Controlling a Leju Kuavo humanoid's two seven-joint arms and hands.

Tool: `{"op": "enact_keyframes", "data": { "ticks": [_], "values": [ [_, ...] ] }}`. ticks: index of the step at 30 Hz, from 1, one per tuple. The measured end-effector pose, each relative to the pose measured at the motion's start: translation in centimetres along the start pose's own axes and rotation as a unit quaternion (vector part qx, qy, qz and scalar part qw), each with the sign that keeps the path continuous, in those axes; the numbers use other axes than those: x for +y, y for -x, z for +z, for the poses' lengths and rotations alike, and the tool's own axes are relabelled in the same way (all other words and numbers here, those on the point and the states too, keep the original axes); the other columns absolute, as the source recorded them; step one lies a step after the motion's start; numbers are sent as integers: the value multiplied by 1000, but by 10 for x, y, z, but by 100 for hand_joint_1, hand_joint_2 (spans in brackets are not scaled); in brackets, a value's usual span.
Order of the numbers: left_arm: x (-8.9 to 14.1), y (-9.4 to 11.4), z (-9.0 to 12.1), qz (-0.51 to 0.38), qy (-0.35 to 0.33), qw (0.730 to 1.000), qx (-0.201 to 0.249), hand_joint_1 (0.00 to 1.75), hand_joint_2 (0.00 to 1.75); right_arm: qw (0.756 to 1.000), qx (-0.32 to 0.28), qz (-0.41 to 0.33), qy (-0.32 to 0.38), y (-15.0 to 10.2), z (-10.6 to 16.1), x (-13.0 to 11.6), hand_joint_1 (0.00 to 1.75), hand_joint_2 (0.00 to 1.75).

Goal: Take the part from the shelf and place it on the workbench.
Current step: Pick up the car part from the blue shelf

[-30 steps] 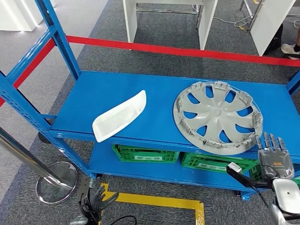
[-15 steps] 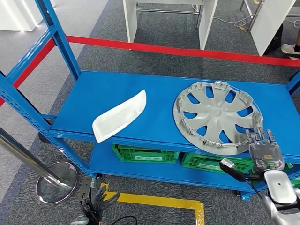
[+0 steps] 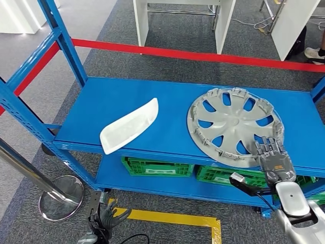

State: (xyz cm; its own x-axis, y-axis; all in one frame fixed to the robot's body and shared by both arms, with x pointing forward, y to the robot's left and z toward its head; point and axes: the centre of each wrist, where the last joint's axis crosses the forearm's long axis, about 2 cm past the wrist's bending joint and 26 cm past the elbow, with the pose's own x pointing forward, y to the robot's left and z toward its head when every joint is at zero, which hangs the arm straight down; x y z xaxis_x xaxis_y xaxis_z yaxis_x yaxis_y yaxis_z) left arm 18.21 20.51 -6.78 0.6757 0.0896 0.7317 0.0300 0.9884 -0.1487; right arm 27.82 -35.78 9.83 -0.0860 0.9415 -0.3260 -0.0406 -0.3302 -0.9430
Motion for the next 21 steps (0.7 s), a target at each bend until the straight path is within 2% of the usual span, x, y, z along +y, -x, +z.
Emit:
{"op": "enact_keyframes", "data": {
  "ticks": [10, 21],
  "values": [
    [-2, -1, 0, 1, 5, 1000, 0, 0, 175, 998, -21, -63, -2, -25, -8, -5, 0, 175],
    [-2, -1, 0, 1, 5, 1000, 0, 0, 175, 996, -28, -85, 0, -37, -11, -9, 0, 175]
  ]
}}
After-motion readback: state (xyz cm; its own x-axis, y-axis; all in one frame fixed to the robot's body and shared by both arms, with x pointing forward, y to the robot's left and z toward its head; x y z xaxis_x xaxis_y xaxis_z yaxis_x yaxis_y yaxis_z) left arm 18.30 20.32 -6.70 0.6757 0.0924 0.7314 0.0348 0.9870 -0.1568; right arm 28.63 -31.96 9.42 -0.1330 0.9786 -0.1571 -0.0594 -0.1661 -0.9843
